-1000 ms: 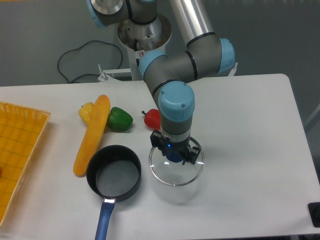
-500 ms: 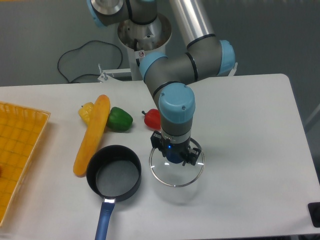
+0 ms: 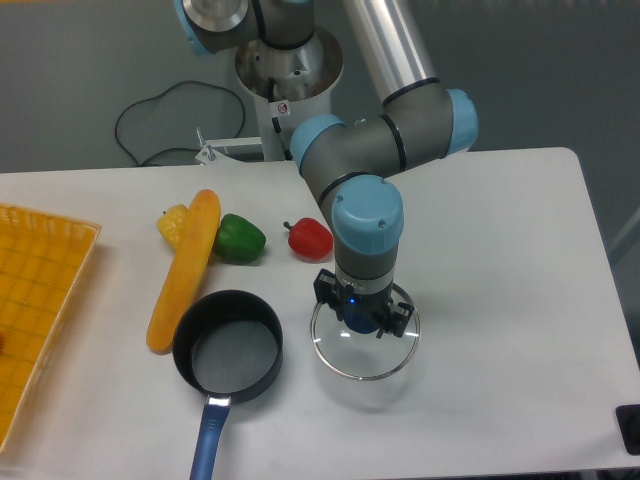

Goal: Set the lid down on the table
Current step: 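Move the held glass lid sideways away from the saucepan and lower it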

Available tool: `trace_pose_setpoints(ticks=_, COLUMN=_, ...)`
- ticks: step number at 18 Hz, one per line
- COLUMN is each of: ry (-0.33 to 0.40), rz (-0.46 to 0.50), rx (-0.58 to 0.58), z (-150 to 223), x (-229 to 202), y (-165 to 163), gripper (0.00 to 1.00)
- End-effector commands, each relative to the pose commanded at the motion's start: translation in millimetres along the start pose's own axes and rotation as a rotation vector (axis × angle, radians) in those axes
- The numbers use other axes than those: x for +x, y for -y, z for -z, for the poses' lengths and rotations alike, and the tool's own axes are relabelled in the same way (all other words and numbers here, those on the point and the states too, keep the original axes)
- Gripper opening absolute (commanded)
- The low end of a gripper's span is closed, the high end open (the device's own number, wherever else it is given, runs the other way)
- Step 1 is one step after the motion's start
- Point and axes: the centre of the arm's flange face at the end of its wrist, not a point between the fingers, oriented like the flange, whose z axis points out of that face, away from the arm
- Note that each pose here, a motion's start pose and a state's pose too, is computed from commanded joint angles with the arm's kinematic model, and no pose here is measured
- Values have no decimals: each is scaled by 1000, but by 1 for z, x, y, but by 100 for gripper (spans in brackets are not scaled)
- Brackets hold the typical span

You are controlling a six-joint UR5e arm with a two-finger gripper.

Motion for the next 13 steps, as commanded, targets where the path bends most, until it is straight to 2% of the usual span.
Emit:
trace_pose_setpoints(ticks=3, ry=7, rz=6, rx=1, z=-12, x=-9, y=-1, gripper=51)
trace_pose_setpoints(ticks=6, ry=12, rz=0, rx=-28, z=-23, x=-28, y=-17, gripper=51)
trace_pose_setpoints(ticks=13, ry=-18, rz=14, rx=-31, z=-45, x=-32, y=-18, gripper=53)
